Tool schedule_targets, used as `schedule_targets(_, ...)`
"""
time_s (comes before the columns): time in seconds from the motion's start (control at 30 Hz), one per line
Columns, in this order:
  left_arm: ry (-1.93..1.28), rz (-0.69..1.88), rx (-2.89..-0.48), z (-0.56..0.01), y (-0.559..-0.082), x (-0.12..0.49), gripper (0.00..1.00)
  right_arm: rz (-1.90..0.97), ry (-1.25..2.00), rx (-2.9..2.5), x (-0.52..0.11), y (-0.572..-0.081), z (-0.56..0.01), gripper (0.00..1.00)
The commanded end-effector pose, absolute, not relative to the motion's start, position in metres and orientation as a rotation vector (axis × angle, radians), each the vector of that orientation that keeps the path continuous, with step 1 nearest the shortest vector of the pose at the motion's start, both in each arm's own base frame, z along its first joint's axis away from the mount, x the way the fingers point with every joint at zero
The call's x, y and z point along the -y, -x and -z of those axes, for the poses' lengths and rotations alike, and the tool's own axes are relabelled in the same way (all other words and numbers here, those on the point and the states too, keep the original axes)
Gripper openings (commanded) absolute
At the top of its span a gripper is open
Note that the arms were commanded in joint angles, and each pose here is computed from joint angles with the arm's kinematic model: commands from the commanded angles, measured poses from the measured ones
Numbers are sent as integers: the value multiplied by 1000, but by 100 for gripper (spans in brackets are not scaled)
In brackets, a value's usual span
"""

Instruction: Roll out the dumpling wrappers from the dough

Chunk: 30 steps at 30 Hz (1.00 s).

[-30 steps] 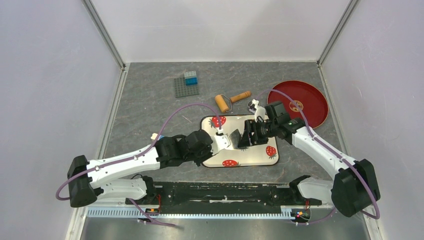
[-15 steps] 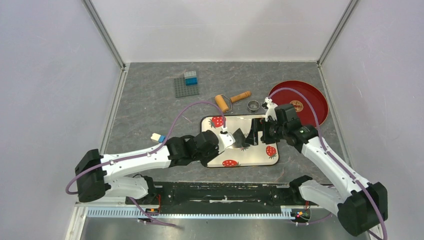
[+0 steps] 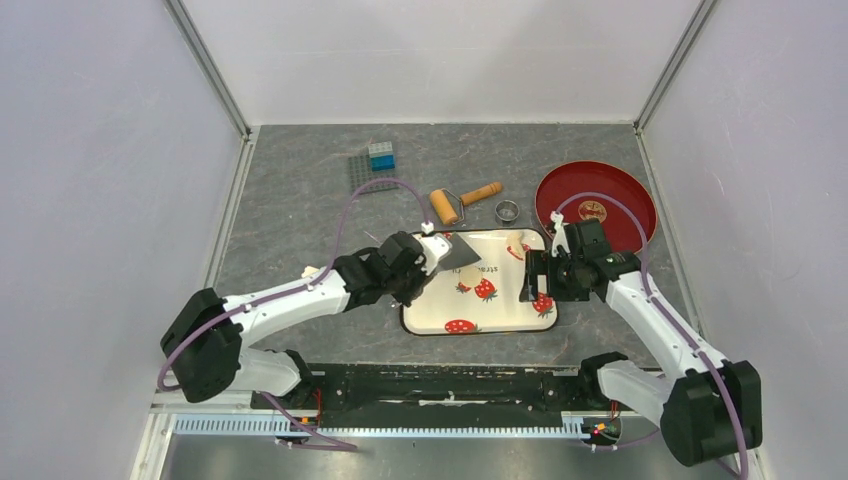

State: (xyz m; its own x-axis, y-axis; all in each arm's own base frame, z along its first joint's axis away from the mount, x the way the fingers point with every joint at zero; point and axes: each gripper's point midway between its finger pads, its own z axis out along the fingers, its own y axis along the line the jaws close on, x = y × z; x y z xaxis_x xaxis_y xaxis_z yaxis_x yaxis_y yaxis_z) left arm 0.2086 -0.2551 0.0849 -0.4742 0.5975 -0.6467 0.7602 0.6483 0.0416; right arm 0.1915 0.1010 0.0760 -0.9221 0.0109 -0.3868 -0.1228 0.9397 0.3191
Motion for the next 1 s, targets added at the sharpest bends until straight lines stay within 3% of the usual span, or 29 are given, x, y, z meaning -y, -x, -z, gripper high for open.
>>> schedule_targets(0.0,-977,370,-2178,-98,-229,241,2,-354,70,-2744,-78,-195,-69,91)
schedule_targets(0.3,-973,267,-2151,-94,-229,192,2,-368,-54,-2812,-54,-197,-57,91)
schedule_targets(0.97,-1305,187,-2203,-66,-236,217,2,-439,-93,-2862,-56,-179,-38,90)
